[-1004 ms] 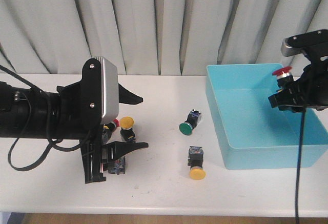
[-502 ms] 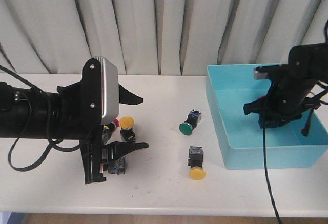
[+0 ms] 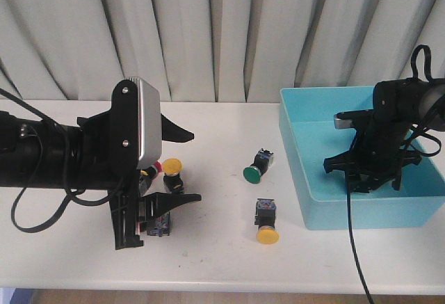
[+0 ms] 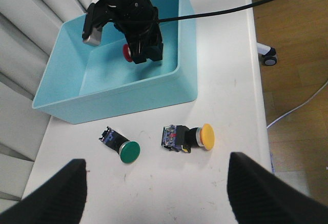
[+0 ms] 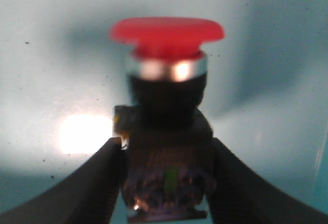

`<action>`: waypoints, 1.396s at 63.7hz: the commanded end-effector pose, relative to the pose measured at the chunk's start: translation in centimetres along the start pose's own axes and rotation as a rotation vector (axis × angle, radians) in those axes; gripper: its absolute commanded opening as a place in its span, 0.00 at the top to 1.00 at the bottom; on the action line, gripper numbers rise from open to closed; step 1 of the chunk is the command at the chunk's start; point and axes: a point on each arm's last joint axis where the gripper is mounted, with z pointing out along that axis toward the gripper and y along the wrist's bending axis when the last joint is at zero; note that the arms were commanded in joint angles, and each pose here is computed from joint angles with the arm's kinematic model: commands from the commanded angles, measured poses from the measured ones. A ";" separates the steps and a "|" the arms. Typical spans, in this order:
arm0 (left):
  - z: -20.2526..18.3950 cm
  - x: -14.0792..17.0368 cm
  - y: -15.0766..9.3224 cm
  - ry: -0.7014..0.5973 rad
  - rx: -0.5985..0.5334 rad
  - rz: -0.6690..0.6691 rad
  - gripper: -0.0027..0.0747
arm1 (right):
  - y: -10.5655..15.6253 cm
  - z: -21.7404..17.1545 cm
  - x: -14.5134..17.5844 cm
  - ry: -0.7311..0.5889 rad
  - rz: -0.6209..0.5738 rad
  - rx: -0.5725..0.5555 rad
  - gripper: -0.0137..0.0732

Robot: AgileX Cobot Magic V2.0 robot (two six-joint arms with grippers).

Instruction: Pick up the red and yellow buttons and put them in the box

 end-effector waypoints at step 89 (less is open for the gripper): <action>-0.9 -1.1 0.8 -0.041 -0.074 -0.174 0.25 | 0.3 -17.0 20.0 -0.557 0.065 -0.036 0.36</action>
